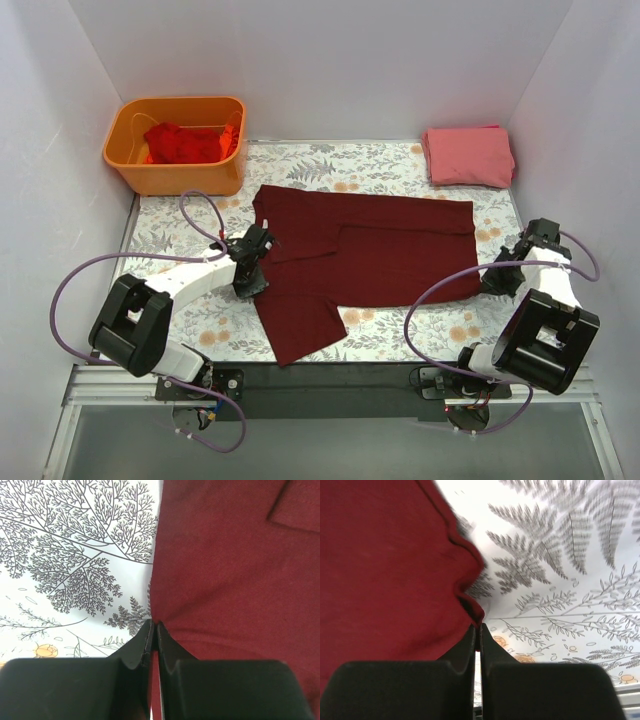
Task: Fold and stack the t-shirts
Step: Fold the tshirt
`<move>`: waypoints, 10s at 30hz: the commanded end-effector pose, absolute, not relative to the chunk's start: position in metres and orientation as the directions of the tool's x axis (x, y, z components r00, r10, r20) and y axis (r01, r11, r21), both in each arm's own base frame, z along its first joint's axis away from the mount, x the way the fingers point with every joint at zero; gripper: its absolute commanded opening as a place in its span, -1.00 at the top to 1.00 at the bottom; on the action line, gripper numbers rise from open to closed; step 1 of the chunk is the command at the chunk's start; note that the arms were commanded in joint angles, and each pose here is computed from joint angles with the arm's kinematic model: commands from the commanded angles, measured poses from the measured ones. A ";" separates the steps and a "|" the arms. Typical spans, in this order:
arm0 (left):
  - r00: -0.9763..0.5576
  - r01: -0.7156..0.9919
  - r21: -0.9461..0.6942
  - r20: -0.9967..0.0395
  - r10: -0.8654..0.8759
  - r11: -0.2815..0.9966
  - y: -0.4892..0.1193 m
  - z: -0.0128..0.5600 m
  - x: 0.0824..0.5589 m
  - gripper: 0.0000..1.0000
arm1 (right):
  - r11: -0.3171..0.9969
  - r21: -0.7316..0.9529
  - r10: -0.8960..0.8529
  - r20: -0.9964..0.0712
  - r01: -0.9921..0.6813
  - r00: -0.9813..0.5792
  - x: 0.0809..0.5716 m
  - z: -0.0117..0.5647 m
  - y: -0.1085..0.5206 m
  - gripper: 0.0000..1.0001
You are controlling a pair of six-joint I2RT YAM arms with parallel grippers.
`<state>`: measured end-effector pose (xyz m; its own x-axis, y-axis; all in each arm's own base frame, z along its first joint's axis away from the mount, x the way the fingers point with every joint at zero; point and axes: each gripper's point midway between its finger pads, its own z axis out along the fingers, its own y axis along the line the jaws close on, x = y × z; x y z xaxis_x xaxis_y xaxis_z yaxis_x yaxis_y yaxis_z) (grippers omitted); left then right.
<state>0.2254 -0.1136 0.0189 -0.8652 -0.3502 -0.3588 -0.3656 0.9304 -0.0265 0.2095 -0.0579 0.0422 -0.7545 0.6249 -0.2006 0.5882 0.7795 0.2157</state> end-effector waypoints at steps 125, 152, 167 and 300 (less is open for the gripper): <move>-0.747 -0.526 0.151 -0.552 -0.370 0.837 -0.071 0.044 0.436 0.93 | 0.805 0.334 0.593 -0.485 0.491 -0.643 0.379 0.051 -0.090 0.95; -0.747 -0.353 -0.061 -0.583 -0.320 0.934 -0.140 0.133 0.371 -0.40 | 0.899 0.331 0.434 -0.575 0.288 -0.693 0.359 0.110 -0.024 -0.24; -0.850 -0.229 0.019 -0.490 -0.190 0.973 -0.184 0.060 0.329 -0.09 | 0.935 0.328 0.064 -0.529 -0.135 -0.846 0.294 0.075 0.131 -0.49; -0.481 -0.764 -0.211 -0.444 -0.756 0.610 -0.065 0.017 0.337 0.92 | 0.574 0.695 0.768 -0.273 0.433 -0.580 0.298 -0.001 -0.034 0.12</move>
